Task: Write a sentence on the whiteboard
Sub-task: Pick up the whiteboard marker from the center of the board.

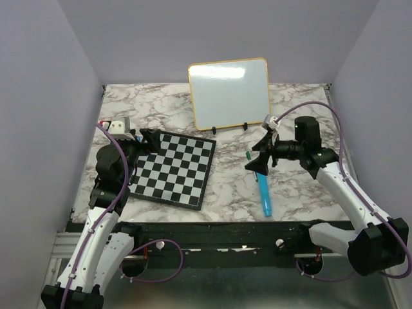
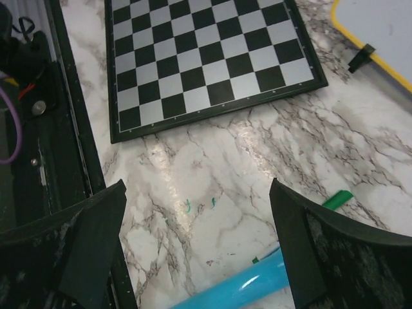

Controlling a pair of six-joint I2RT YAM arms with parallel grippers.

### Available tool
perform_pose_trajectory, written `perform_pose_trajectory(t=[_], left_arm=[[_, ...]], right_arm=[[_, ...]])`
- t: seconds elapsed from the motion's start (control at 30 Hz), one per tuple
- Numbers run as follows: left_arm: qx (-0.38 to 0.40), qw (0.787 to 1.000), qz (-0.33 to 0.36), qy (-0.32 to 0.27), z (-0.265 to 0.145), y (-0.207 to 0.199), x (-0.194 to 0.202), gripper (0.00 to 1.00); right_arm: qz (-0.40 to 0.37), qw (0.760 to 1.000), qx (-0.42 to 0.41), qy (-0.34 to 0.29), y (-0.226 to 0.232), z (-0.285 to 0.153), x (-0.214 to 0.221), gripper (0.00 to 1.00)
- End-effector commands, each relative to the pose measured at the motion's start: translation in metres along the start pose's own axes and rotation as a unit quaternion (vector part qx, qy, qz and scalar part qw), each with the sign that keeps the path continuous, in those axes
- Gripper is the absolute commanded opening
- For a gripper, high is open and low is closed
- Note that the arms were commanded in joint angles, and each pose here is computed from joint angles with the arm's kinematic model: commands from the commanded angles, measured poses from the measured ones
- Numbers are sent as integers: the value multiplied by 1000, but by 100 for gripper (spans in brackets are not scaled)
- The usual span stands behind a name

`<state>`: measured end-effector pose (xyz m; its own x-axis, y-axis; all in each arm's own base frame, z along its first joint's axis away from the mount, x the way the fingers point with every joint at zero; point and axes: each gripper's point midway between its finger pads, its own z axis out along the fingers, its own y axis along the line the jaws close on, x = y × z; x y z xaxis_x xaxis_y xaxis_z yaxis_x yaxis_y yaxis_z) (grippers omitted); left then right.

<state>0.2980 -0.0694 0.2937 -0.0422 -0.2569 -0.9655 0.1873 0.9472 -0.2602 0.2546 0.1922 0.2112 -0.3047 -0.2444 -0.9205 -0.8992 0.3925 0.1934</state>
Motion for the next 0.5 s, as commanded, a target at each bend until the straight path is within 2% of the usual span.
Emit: perform_pose_trajectory(t=[0.0,0.17,0.47], left_arm=[[18,1000,-3,-6,0,-7,-2,99],[6,1000,2,-1,2,-2,0,99],[7,1000,3,8,5,-2,4,99]], right_arm=[[-31,997,5,70,8,22,28,100],[-41,990,16,137,8,42,52,100],[-49,980,65,183,-5,35,78,100]])
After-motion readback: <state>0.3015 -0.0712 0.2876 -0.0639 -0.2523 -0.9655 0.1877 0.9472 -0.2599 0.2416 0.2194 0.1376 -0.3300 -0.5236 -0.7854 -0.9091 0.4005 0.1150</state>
